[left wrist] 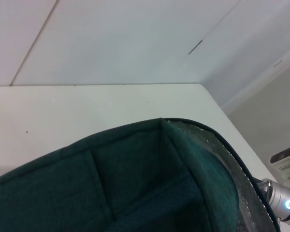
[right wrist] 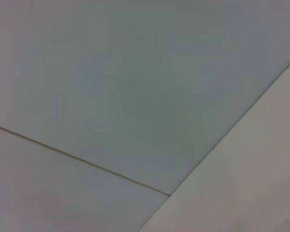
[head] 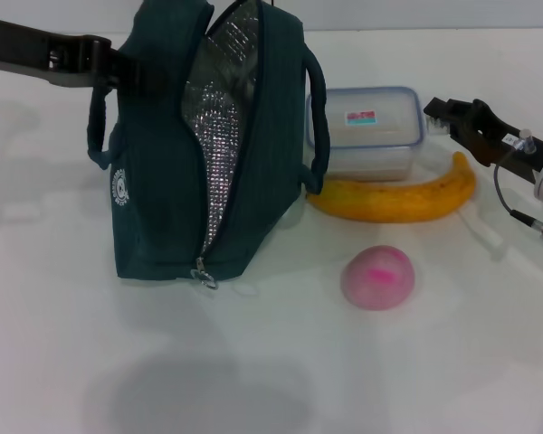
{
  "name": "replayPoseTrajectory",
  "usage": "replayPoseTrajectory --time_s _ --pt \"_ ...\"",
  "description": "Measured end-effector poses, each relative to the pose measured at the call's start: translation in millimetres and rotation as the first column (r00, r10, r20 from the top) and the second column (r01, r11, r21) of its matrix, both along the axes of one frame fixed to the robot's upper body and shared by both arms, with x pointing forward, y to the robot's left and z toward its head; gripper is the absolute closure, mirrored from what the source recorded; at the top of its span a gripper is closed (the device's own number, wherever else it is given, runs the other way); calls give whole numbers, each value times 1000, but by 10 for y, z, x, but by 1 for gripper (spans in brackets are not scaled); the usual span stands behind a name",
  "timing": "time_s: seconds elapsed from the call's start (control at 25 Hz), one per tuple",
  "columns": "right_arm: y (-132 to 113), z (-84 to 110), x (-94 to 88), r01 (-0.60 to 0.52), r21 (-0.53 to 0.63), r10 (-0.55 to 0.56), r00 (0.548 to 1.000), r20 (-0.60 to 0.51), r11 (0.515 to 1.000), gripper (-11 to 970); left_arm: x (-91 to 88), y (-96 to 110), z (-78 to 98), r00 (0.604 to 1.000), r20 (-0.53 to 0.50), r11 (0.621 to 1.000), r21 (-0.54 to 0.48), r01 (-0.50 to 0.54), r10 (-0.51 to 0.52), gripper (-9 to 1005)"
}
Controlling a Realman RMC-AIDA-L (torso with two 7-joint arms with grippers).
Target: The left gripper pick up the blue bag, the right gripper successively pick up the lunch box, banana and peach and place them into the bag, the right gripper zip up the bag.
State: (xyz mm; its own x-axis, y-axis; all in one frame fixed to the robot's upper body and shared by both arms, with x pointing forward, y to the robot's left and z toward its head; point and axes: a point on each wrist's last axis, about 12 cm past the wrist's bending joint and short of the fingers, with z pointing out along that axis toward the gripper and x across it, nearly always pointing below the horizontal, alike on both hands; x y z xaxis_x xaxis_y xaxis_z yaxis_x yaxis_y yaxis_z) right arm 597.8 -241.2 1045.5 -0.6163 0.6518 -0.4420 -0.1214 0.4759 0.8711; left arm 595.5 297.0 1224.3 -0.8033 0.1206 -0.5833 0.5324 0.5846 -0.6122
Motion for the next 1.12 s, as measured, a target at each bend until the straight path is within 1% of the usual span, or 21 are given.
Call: replayPoseTrajectory --time_s 0.28,0.48,0.76,1.12 --pt "15 15 19 -11 -29 11 1000 24 1000 817 3 6 11 1000 3 1000 3 3 -3 956" --pt "-9 0 -14 -9 -25 10 1000 27 1000 860 -2 16 6 1000 2 1000 5 1 -1 956" --pt "-85 30 -65 8 8 -8 997 78 1000 864 8 5 18 1000 5 1000 5 4 -4 956" --pt "-196 101 -139 53 98 -68 986 153 994 865 15 20 20 1000 3 1000 14 -4 4 956"
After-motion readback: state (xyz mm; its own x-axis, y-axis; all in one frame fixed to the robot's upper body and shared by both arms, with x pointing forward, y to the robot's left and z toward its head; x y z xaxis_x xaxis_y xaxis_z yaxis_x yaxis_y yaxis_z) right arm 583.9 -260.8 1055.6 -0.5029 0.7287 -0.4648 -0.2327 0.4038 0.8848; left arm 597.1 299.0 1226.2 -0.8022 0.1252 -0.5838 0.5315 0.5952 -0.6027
